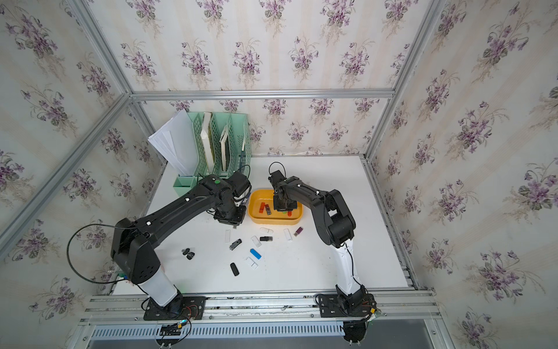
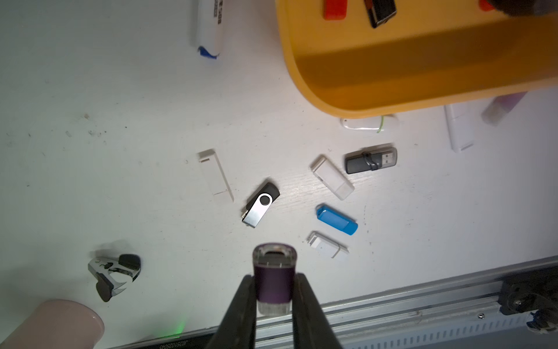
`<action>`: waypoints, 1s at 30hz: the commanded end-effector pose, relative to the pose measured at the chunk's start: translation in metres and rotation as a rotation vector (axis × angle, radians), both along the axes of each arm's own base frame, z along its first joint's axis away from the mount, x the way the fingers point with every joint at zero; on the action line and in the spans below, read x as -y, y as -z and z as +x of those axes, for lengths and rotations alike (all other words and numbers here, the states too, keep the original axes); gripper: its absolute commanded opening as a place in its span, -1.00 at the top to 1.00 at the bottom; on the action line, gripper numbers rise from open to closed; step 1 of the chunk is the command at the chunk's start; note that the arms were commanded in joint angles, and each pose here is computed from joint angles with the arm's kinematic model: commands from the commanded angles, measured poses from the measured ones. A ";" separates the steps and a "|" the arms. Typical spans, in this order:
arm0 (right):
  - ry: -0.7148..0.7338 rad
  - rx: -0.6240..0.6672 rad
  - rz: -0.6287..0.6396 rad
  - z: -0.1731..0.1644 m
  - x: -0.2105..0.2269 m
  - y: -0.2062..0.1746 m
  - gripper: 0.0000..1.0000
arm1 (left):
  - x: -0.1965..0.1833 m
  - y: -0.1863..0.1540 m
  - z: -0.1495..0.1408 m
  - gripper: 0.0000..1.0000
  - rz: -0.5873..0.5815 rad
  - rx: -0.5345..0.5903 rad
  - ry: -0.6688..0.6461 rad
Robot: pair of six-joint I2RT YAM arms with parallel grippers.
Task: Put the usb flash drive into the storage box
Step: Place the USB flash in the storage box.
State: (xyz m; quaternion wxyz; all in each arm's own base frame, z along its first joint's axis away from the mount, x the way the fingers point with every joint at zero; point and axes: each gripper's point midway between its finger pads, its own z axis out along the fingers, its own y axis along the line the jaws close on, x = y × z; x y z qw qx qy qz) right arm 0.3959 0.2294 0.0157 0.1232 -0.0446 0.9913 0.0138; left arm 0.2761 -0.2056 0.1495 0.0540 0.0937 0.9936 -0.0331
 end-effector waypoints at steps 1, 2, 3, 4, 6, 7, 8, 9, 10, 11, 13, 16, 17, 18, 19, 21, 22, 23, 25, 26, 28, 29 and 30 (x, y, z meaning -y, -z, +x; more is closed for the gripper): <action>0.007 0.009 -0.028 0.002 0.006 -0.001 0.35 | 0.004 -0.007 0.007 0.51 0.010 0.001 0.034; 0.007 0.019 -0.018 0.003 0.005 -0.006 0.30 | 0.008 -0.008 0.010 0.51 0.002 0.002 0.039; 0.006 0.029 -0.012 0.005 0.004 -0.010 0.28 | 0.012 -0.009 0.014 0.51 -0.008 0.005 0.043; 0.009 0.038 -0.007 0.006 0.004 -0.015 0.26 | 0.014 -0.009 0.016 0.51 -0.012 0.007 0.046; 0.018 0.066 0.004 0.009 0.004 -0.031 0.22 | 0.021 -0.010 0.023 0.51 -0.026 0.009 0.052; 0.024 0.083 0.011 0.009 0.004 -0.039 0.22 | 0.024 -0.010 0.025 0.51 -0.033 0.009 0.057; 0.037 0.107 0.020 0.010 0.006 -0.053 0.21 | 0.028 -0.010 0.028 0.51 -0.041 0.008 0.063; 0.046 0.131 0.029 0.009 0.008 -0.065 0.21 | 0.032 -0.010 0.031 0.50 -0.048 0.007 0.066; 0.059 0.153 0.040 0.009 0.011 -0.077 0.20 | 0.035 -0.008 0.033 0.51 -0.050 0.004 0.071; 0.068 0.172 0.053 0.005 0.014 -0.090 0.20 | 0.039 -0.007 0.037 0.51 -0.061 0.002 0.076; 0.126 0.201 0.072 0.005 0.037 -0.110 0.19 | 0.049 -0.003 0.043 0.51 -0.080 -0.006 0.085; 0.179 0.230 0.089 -0.009 0.062 -0.129 0.19 | 0.066 0.003 0.056 0.51 -0.114 -0.012 0.102; 0.196 0.234 0.092 -0.015 0.071 -0.133 0.19 | 0.072 0.004 0.061 0.51 -0.124 -0.010 0.109; 0.215 0.237 0.096 -0.021 0.080 -0.135 0.19 | 0.078 0.007 0.067 0.51 -0.131 -0.010 0.115; 0.231 0.237 0.098 -0.027 0.088 -0.136 0.19 | 0.083 0.009 0.071 0.51 -0.141 -0.012 0.119; 0.268 0.236 0.105 -0.039 0.104 -0.136 0.19 | 0.096 0.013 0.082 0.51 -0.165 -0.012 0.128; 0.285 0.233 0.111 -0.045 0.111 -0.135 0.19 | 0.100 0.016 0.087 0.51 -0.171 -0.013 0.131; 0.298 0.228 0.117 -0.051 0.117 -0.134 0.19 | 0.107 0.020 0.092 0.51 -0.184 -0.014 0.134; 0.320 0.222 0.128 -0.060 0.124 -0.131 0.18 | 0.117 0.028 0.101 0.50 -0.201 -0.017 0.140; 0.327 0.217 0.136 -0.065 0.126 -0.129 0.19 | 0.123 0.032 0.105 0.49 -0.211 -0.020 0.142; 0.337 0.210 0.147 -0.071 0.127 -0.127 0.19 | 0.131 0.041 0.112 0.49 -0.223 -0.023 0.144; 0.340 0.203 0.153 -0.074 0.126 -0.126 0.19 | 0.134 0.047 0.116 0.49 -0.225 -0.025 0.146; 0.342 0.199 0.160 -0.075 0.126 -0.124 0.19 | 0.138 0.051 0.120 0.49 -0.235 -0.021 0.150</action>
